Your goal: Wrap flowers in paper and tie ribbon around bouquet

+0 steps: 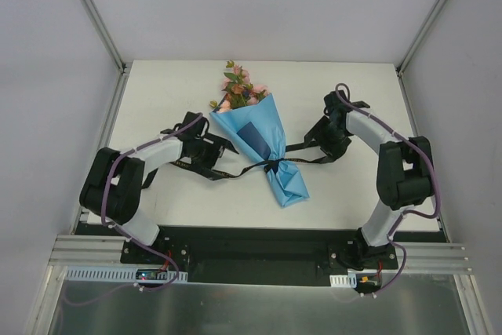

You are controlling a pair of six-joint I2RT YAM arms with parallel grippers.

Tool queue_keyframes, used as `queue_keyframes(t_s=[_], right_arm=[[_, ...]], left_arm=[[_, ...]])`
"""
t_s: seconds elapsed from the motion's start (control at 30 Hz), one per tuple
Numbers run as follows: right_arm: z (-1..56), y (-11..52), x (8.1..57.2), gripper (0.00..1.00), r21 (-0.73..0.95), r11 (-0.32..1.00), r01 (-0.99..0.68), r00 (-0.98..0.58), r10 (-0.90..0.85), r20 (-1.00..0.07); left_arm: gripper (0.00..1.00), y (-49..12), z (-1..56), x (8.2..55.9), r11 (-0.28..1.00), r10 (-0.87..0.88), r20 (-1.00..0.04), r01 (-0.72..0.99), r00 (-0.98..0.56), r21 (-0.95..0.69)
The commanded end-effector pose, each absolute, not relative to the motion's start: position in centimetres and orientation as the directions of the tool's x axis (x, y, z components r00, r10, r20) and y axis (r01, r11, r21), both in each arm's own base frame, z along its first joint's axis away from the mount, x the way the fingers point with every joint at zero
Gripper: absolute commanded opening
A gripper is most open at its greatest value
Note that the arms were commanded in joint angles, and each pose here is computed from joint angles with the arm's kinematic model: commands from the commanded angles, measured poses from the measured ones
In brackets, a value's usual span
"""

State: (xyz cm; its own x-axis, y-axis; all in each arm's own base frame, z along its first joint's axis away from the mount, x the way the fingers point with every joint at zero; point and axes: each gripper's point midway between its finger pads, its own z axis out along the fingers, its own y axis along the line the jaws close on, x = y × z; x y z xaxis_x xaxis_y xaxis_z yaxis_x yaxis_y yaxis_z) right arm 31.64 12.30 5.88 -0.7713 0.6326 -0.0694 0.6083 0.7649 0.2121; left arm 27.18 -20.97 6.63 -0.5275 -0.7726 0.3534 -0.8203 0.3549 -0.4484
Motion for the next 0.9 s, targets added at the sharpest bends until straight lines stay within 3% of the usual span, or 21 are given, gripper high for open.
queue_keyframes(t_s=[0.0, 0.1, 0.17, 0.3, 0.37, 0.43, 0.53, 0.63, 0.73, 0.77, 0.83, 0.87], right_arm=[[5.8, 14.1, 32.1, 0.73, 0.229, 0.696, 0.681, -0.711, 0.703, -0.022], [5.0, 14.1, 32.1, 0.7, 0.195, 0.717, 0.67, -0.724, 0.688, -0.043], [4.2, 14.3, 31.8, 0.68, 0.175, 0.725, 0.666, -0.732, 0.68, -0.031], [2.8, 14.6, 31.2, 0.65, 0.142, 0.743, 0.655, -0.747, 0.664, -0.032], [2.2, 15.1, 30.9, 0.61, 0.122, 0.757, 0.642, -0.76, 0.65, -0.029], [2.0, 15.5, 30.7, 0.6, 0.116, 0.765, 0.634, -0.768, 0.64, -0.027], [1.8, 15.6, 30.5, 0.52, 0.103, 0.774, 0.625, -0.775, 0.631, -0.04], [1.7, 15.6, 30.4, 0.5, 0.097, 0.775, 0.624, -0.775, 0.63, -0.047], [1.8, 16.0, 30.4, 0.42, 0.099, 0.783, 0.614, -0.783, 0.62, -0.05], [1.8, 16.1, 30.5, 0.37, 0.1, 0.786, 0.611, -0.785, 0.617, -0.052], [1.7, 16.0, 30.4, 0.26, 0.097, 0.789, 0.607, -0.788, 0.613, -0.05], [1.7, 16.0, 30.4, 0.07, 0.097, 0.789, 0.607, -0.788, 0.613, -0.05]], left_arm=[[0.82, -23.6, 6.1, 28.3, 0.218, -0.836, 0.424, -0.92, -0.348, -0.326], [0.81, -24.3, 4.1, 27.4, 0.189, -0.857, 0.433, -0.953, -0.278, -0.238], [0.73, -24.7, 3.2, 26.5, 0.168, -0.859, 0.456, -0.97, -0.232, -0.178], [0.67, -25.6, 1.6, 25.2, 0.17, -0.866, 0.458, -0.98, -0.198, -0.102], [0.57, -25.8, 1.1, 24.8, 0.17, -0.872, 0.452, -0.982, -0.19, -0.085], [0.56, -26.0, 0.9, 24.5, 0.179, -0.875, 0.441, -0.98, -0.197, -0.084], [0.63, -26.5, 0.9, 24.0, 0.191, -0.869, 0.45, -0.979, -0.203, -0.074], [0.8, -26.6, 0.7, 23.3, 0.197, -0.869, 0.451, -0.978, -0.203, -0.062], [0.8, -26.5, 0.3, 23.2, 0.196, -0.874, 0.443, -0.979, -0.2, -0.056], [0.77, -26.6, 0.2, 23.4, 0.198, -0.873, 0.443, -0.978, -0.205, -0.062], [0.52, -27.0, 0.1, 24.2, 0.202, -0.864, 0.449, -0.974, -0.227, -0.103], [0.35, -27.1, 0.2, 24.6, 0.218, -0.861, 0.438, -0.966, -0.257, -0.136]])
